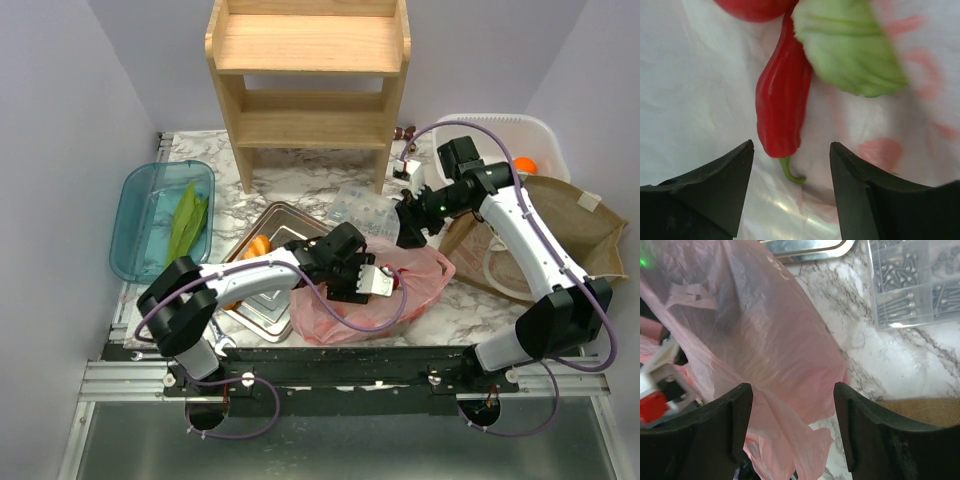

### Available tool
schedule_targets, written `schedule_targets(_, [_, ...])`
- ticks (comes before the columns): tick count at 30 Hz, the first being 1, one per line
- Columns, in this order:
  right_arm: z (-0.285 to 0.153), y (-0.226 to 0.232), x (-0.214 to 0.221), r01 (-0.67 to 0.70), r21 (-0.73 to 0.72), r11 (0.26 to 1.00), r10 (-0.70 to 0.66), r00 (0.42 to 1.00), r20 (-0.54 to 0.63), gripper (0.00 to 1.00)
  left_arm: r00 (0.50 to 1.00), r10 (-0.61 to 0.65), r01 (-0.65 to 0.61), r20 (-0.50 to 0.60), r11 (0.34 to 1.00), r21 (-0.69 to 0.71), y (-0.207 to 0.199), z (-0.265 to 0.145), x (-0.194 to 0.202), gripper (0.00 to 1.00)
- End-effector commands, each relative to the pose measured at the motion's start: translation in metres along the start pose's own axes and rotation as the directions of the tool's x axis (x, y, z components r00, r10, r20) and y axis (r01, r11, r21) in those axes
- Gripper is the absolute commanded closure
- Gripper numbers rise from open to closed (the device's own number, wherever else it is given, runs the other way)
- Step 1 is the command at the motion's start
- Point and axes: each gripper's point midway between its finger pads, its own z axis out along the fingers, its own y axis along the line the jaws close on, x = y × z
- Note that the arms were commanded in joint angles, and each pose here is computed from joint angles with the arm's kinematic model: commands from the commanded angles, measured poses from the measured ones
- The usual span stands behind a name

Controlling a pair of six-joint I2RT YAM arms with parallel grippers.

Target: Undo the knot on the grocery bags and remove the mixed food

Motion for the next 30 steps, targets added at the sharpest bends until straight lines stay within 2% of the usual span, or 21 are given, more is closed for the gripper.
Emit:
schedule_targets(1, [-0.004,0.003,0.014,-0.033,0.04,0.999,0.034,0.999,-0.006,0.29,0.995,0.067,-0.077,-0.072,0.987,-0.141,0.037,0.02,0.005,0.35])
schedule_targets(6, [-0.006,0.006,0.016,-0.05,0.047,0.998,0.049,0.999,0.006,0.3,0.987,0.043,-0.058,-0.154,0.994,-0.094,0.031,0.044,0.026,0.33])
schedule_targets(7, [-0.006,0.006,0.017,-0.048,0.051,0.998,0.047,0.999,0.006,0.3,0.985,0.038,-0.052,-0.168,0.996,-0.079,0.028,0.046,0.03,0.36])
schedule_targets(11, [-0.01,0.002,0.016,-0.04,0.086,0.995,0.039,0.999,0.013,0.3,0.98,0.008,-0.019,-0.201,0.998,-0.055,0.019,0.043,0.038,0.61])
schedule_targets(14, [-0.012,-0.002,0.012,-0.038,0.111,0.993,0.035,0.999,0.029,0.32,0.978,-0.074,0.062,-0.193,0.996,-0.067,0.019,0.021,0.022,0.8])
schedule_targets(16, [-0.012,-0.003,0.009,-0.038,0.116,0.993,0.034,0.999,0.039,0.34,0.978,-0.13,0.117,-0.164,0.989,-0.085,0.025,0.001,0.001,0.9])
schedule_targets(19, [-0.012,-0.005,0.005,-0.04,0.122,0.992,0.033,0.998,0.055,0.34,0.977,-0.16,0.147,-0.143,0.985,-0.092,0.028,-0.025,-0.02,0.99])
schedule_targets(30, [-0.017,-0.023,-0.014,-0.079,0.213,0.974,0.055,0.992,0.113,0.35,0.934,-0.226,0.235,-0.275,0.972,-0.002,0.004,-0.099,-0.036,1.0])
